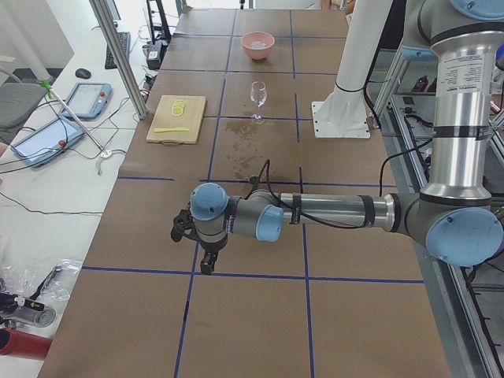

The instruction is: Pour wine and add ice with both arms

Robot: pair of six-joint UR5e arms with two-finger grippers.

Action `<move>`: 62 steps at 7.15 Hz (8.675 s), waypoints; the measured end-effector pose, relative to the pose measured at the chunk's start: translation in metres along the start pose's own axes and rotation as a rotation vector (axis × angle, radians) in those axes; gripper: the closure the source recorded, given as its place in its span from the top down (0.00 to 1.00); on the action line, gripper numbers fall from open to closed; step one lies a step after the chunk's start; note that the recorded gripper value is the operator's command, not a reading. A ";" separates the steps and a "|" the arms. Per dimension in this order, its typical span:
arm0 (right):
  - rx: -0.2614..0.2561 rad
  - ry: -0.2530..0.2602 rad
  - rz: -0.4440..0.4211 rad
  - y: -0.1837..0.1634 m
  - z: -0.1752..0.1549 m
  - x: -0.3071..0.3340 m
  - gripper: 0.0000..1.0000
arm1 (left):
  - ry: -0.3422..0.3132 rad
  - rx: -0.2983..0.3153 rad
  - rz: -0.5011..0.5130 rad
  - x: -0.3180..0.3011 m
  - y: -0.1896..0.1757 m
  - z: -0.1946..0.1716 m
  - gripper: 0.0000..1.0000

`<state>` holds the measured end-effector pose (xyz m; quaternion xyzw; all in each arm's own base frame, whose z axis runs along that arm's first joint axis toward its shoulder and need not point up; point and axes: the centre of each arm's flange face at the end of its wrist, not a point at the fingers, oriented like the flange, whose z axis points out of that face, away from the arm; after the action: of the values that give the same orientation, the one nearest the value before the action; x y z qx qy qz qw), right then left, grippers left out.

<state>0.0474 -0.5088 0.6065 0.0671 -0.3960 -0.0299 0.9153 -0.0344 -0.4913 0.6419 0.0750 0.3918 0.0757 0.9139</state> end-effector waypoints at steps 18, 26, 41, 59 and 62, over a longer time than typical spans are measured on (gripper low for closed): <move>0.031 -0.091 -0.170 0.003 0.017 -0.054 1.00 | 0.234 0.880 0.123 0.276 0.140 0.085 1.00; 0.020 -0.093 -0.166 0.004 0.023 -0.051 1.00 | 0.110 1.059 0.080 0.329 0.205 0.176 1.00; 0.025 -0.093 -0.172 0.001 0.021 -0.053 1.00 | -0.009 1.219 0.014 0.356 0.197 0.254 0.65; 0.021 -0.093 -0.167 0.004 0.022 -0.051 1.00 | 0.063 1.261 -0.058 0.361 0.194 0.238 0.00; 0.020 -0.093 -0.166 0.004 0.023 -0.051 1.00 | 0.055 1.288 -0.003 0.402 0.183 0.225 0.00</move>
<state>-0.0038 -0.5015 0.5859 0.1075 -0.4314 -0.1045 0.8896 0.3889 -0.2503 0.5480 0.6062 0.3820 -0.1741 0.6755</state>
